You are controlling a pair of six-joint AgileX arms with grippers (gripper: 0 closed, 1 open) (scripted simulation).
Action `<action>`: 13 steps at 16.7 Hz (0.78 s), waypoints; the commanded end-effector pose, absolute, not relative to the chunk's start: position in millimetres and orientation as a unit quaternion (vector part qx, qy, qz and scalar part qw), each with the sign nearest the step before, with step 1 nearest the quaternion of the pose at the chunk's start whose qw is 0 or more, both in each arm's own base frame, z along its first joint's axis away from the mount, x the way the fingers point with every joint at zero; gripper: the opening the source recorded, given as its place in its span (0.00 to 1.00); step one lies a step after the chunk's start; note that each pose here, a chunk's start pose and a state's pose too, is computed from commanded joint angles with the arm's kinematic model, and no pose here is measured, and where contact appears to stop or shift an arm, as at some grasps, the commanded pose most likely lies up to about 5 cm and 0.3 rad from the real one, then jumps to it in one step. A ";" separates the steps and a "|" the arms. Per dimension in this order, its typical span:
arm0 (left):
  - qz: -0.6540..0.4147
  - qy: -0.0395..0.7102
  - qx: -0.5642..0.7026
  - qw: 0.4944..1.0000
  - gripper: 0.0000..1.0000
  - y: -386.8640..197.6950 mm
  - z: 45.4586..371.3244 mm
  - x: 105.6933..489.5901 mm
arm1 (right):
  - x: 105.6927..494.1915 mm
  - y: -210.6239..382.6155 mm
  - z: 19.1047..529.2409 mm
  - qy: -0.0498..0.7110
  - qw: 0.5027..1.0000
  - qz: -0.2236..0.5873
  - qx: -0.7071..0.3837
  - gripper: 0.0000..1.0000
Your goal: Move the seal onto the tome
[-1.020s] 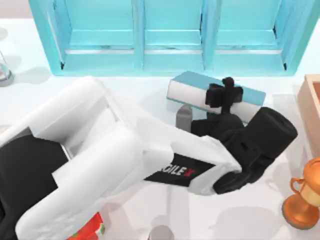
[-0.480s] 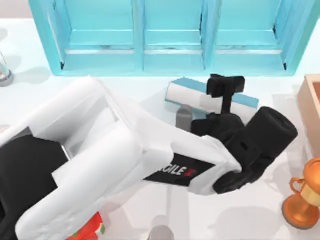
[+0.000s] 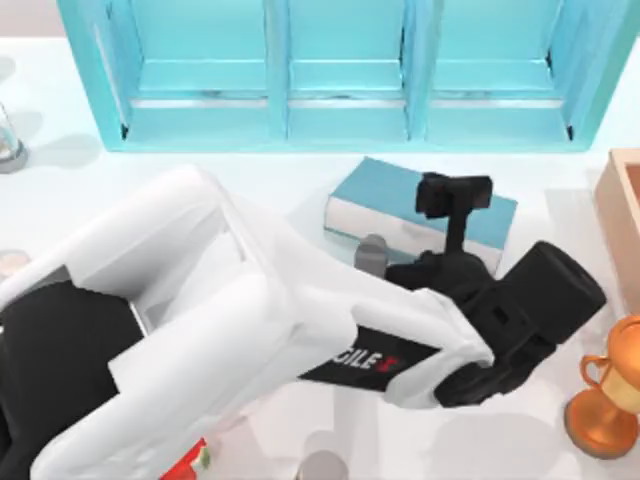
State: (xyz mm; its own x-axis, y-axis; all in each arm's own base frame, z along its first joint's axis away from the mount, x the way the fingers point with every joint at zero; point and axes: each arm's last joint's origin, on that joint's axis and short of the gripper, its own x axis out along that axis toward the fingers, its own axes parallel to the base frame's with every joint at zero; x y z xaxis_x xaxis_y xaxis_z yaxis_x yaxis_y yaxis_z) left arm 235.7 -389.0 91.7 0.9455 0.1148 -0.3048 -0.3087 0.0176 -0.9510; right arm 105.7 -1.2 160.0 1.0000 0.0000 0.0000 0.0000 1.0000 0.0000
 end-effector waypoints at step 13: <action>0.138 0.059 -0.690 0.708 1.00 -385.7 110.3 108.5 | 105.7 -1.2 160.0 0.000 1.000 0.000 0.000 1.00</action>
